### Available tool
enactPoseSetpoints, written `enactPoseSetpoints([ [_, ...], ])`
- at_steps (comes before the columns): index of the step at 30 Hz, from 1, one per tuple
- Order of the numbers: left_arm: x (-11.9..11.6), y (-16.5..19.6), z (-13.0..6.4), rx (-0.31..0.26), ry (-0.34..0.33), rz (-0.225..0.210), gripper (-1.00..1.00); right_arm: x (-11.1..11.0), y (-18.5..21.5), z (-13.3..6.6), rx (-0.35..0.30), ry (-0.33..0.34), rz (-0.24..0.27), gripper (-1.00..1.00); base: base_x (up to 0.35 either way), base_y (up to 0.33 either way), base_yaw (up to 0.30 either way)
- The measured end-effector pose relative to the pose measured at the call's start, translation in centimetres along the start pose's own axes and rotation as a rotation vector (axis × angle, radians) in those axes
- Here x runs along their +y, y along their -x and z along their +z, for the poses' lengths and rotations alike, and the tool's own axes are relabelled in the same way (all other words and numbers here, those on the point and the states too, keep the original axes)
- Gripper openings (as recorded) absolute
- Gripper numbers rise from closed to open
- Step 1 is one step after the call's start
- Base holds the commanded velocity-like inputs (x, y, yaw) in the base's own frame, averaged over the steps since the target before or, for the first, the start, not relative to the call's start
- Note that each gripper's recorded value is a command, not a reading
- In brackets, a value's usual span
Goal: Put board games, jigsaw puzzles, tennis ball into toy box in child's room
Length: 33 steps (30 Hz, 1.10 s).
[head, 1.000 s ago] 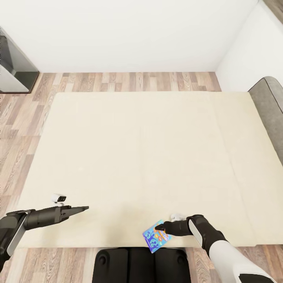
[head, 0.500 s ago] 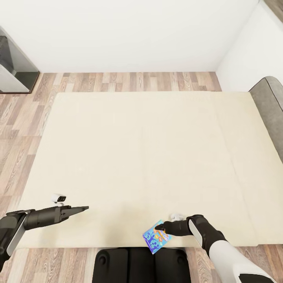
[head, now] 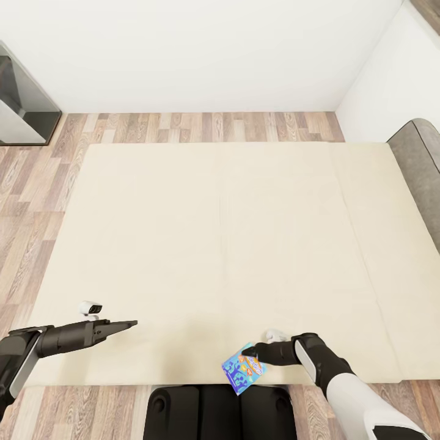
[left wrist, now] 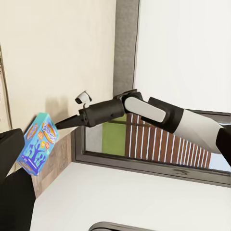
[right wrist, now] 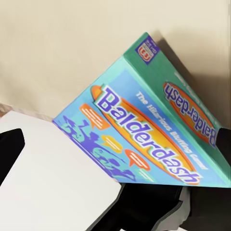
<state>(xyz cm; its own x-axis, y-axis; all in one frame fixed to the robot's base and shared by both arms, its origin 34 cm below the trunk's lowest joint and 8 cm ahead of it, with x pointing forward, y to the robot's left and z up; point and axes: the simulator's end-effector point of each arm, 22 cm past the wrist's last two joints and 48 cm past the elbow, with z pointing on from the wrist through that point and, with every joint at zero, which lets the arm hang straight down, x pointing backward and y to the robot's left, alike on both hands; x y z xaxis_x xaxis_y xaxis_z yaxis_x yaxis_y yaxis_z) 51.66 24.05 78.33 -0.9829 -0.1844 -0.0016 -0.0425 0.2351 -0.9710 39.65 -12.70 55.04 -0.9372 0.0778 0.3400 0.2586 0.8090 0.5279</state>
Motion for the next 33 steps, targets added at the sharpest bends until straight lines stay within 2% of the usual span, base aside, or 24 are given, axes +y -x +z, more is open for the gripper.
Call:
enactPoseSetpoints([
  [7,0.0,0.0,0.0,0.001,0.001,0.0,1.0,0.3,1.1,-0.7,-0.024,0.018,-0.012,1.0,0.0,0.0,0.0],
  [19,0.0,0.0,-0.1,0.0,0.002,0.0,1.0,1.6,1.3,-1.4,-0.043,0.092,-0.022,1.0,0.0,0.0,0.0],
  [27,0.0,0.0,-0.1,0.0,0.003,0.001,1.0,0.7,0.1,-3.5,-0.066,0.152,-0.04,1.0,0.0,0.0,0.0],
  [33,0.0,0.0,0.0,0.0,0.0,0.0,1.0,0.9,-0.6,-4.6,-0.081,0.176,-0.06,1.0,0.0,0.0,0.0],
])
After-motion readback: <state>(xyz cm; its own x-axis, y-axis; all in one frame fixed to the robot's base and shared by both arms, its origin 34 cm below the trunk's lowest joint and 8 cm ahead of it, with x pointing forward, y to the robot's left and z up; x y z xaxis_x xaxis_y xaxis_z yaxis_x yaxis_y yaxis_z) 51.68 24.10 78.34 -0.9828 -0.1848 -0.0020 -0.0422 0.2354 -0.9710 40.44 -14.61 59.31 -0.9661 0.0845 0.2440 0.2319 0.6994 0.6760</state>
